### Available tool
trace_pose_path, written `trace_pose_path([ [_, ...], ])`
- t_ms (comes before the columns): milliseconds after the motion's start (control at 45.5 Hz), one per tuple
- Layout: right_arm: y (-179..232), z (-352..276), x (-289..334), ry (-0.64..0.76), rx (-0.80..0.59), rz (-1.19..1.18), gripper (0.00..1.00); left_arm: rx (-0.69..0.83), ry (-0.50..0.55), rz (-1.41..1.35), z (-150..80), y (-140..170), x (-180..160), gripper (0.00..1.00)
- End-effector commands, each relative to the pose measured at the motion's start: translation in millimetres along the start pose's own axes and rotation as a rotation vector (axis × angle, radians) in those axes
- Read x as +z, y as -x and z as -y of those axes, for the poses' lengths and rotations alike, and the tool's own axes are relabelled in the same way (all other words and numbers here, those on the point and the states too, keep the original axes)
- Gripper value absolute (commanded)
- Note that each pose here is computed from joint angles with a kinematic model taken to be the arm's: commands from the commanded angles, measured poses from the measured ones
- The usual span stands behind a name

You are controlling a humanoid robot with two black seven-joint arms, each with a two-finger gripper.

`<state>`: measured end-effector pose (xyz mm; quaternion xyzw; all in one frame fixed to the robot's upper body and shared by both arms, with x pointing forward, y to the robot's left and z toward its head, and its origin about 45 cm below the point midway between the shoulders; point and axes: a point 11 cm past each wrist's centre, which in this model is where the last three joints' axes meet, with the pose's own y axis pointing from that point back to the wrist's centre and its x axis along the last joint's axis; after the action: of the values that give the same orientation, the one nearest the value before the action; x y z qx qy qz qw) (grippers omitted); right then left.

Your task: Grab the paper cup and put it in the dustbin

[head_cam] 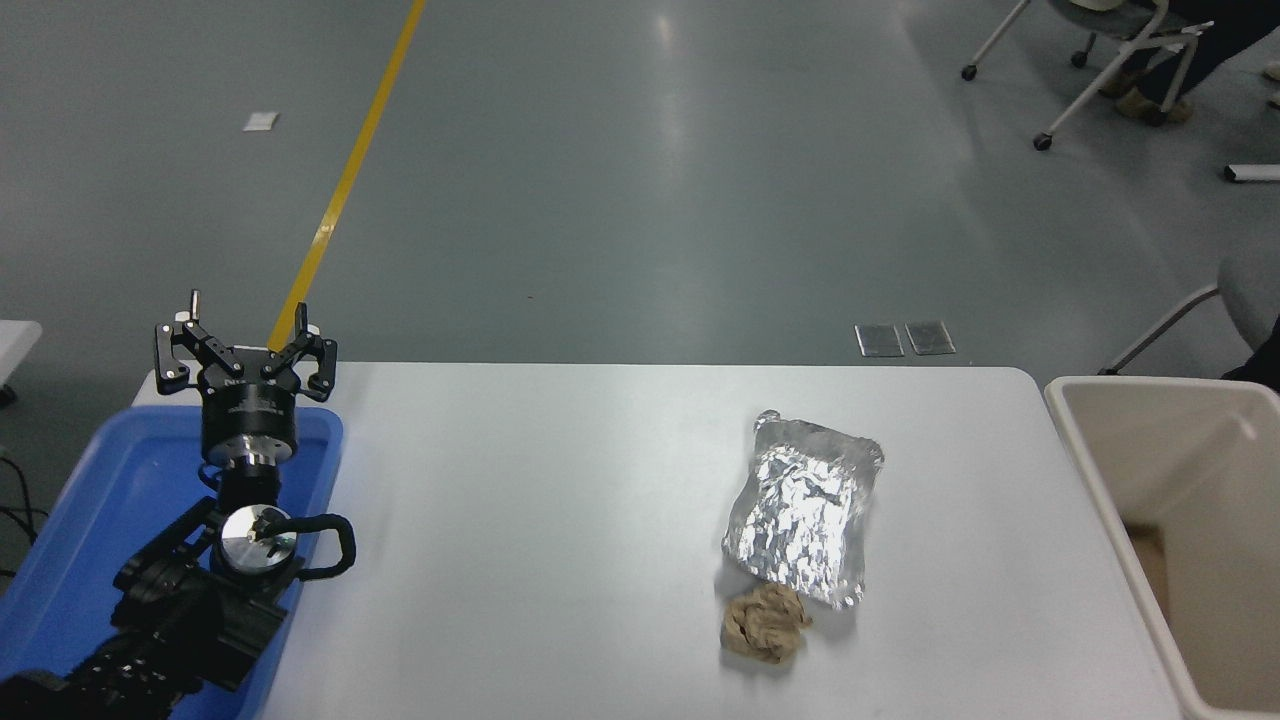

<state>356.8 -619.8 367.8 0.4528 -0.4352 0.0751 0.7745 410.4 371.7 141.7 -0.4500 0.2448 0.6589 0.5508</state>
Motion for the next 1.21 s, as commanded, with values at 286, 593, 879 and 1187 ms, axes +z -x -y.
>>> trace_pose_path([
  [286, 184, 104, -13, 0.101, -0.068, 0.241, 0.0, 0.001, 0.002, 0.001, 0, 0, 0, 0.99],
  [593, 254, 115, -44, 0.09, -0.119, 0.286, 0.0, 0.001, 0.002, 0.001, 0, 0, 0, 0.99],
  [879, 278, 115, -52, 0.079, -0.168, 0.294, 0.0, 0.0, 0.002, 0.0, 0, 0, 0, 0.99],
  [1187, 260, 114, -50, 0.074, -0.157, 0.274, 1.0, 0.0, 0.002, 0.0, 0, 0, 0, 0.99],
])
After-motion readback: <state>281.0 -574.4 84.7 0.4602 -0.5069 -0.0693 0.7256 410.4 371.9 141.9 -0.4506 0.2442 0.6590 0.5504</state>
